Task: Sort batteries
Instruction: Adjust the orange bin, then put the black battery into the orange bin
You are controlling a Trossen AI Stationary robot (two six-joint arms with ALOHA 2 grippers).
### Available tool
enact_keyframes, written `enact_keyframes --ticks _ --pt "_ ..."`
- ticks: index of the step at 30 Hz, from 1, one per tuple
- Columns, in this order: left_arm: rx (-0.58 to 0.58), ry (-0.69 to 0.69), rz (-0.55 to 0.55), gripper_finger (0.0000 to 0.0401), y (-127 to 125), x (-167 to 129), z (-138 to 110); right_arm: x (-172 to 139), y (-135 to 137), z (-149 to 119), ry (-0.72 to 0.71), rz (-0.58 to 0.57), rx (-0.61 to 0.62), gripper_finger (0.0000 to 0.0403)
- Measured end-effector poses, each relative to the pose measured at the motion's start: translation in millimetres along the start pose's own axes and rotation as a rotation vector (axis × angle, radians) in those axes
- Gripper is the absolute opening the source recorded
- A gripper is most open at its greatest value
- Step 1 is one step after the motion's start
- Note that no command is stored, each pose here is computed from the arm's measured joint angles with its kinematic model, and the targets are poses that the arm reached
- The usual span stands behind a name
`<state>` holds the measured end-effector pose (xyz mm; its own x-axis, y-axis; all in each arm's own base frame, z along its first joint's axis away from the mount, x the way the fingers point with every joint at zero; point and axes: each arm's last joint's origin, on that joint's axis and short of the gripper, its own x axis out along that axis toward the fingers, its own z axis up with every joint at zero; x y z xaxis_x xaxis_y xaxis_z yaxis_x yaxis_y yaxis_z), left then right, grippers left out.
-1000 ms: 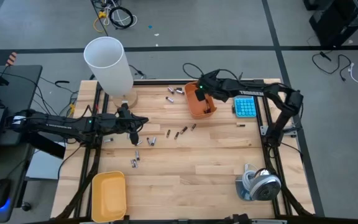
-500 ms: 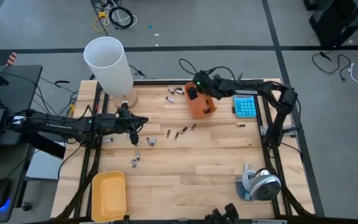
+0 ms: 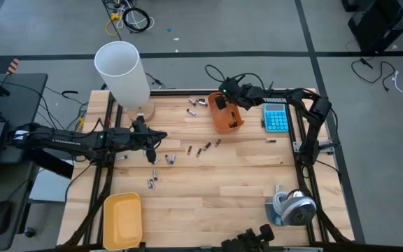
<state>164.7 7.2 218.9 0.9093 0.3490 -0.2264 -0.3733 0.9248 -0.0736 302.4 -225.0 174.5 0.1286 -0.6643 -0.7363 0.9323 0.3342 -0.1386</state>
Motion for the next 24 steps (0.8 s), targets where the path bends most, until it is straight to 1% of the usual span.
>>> enact_keyframes --ticks 5,14,17,20,22,24 --pt "0.004 0.0 0.0 0.003 0.0 0.0 0.0 0.1 -4.3 -4.4 0.026 -0.073 -0.006 0.0" --pt "0.006 0.001 0.0 0.003 0.0 0.0 -0.2 -4.9 -1.8 -7.3 0.036 -0.082 -0.022 0.0" --pt "0.007 0.002 0.0 0.003 0.0 0.0 -0.2 -21.3 0.8 -5.1 0.018 -0.061 -0.03 0.0" --pt "0.007 0.003 0.0 0.003 0.0 0.0 -0.3 -47.6 -0.5 -3.3 0.011 -0.041 -0.03 0.0" --pt "0.008 0.004 0.001 0.003 0.1 0.0 -0.5 -65.9 -5.0 -5.4 0.041 -0.033 -0.03 0.0" --pt "0.008 0.005 0.001 0.003 0.1 0.0 -0.6 -80.6 -11.6 -11.0 0.114 -0.024 -0.023 0.0"
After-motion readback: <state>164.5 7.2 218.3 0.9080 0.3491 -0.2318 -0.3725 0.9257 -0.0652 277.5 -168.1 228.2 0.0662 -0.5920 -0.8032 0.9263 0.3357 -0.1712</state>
